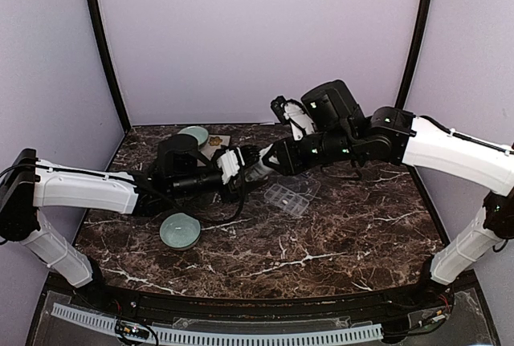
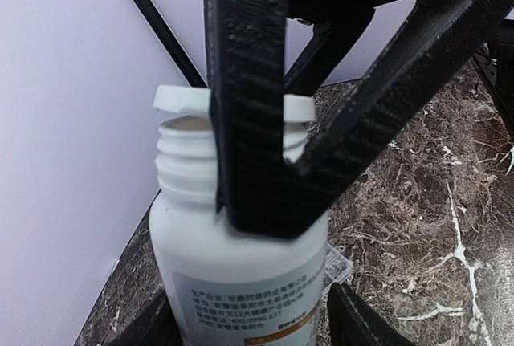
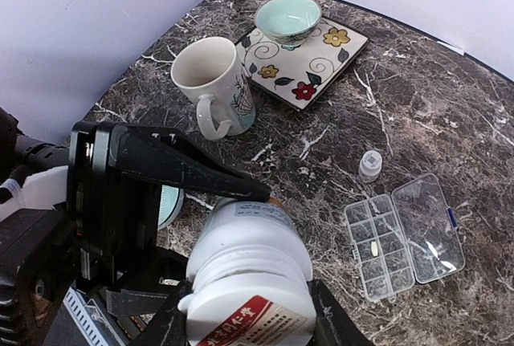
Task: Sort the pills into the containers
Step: Pass from the left arm to the right, then pass from the right arm to the left
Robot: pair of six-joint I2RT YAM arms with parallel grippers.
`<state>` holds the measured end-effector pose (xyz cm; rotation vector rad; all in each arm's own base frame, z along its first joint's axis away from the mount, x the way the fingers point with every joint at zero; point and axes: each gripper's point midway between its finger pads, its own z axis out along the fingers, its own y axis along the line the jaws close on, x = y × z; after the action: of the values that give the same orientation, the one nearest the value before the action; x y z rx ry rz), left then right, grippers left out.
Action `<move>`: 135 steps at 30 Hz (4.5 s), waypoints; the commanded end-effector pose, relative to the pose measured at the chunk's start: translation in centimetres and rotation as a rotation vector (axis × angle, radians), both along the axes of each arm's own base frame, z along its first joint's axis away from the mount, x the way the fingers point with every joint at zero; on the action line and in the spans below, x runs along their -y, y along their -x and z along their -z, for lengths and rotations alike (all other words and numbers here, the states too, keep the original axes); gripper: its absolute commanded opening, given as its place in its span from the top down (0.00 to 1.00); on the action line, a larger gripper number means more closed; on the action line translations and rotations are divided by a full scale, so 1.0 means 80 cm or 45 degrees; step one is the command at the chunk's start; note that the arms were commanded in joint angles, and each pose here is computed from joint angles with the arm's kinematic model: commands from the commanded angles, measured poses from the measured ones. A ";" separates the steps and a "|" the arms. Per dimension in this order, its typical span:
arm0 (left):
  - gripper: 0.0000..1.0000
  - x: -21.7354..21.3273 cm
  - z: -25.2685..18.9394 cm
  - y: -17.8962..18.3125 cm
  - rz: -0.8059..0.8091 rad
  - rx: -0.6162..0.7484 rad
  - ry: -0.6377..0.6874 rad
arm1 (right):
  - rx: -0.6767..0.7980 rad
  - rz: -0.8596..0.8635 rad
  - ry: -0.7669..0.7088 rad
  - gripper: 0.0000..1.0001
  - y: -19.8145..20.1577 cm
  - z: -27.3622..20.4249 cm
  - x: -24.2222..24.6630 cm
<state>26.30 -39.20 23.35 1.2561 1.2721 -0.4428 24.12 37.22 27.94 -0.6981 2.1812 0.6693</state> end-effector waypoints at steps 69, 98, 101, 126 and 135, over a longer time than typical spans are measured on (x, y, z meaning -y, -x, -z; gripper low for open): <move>0.06 -0.008 0.089 0.087 0.286 -0.572 0.089 | 0.030 -0.599 0.261 1.00 0.079 0.050 -0.032; 0.34 -0.010 0.029 0.121 0.595 -0.758 0.064 | 0.095 -0.746 0.137 1.00 0.113 0.002 -0.039; 0.42 -0.011 0.030 0.124 0.607 -0.770 0.060 | 0.114 -0.731 0.121 1.00 0.111 -0.003 -0.037; 0.67 -0.010 0.026 0.110 0.521 -0.787 0.039 | 0.225 -0.668 0.142 0.58 0.105 -0.019 -0.034; 0.68 -0.011 0.026 0.107 0.508 -0.780 0.029 | 0.253 -0.663 0.182 0.46 0.107 -0.024 -0.032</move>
<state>17.27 -38.50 20.19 1.4399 1.4907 -1.2066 15.77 39.34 26.89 -1.3932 1.9792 0.6667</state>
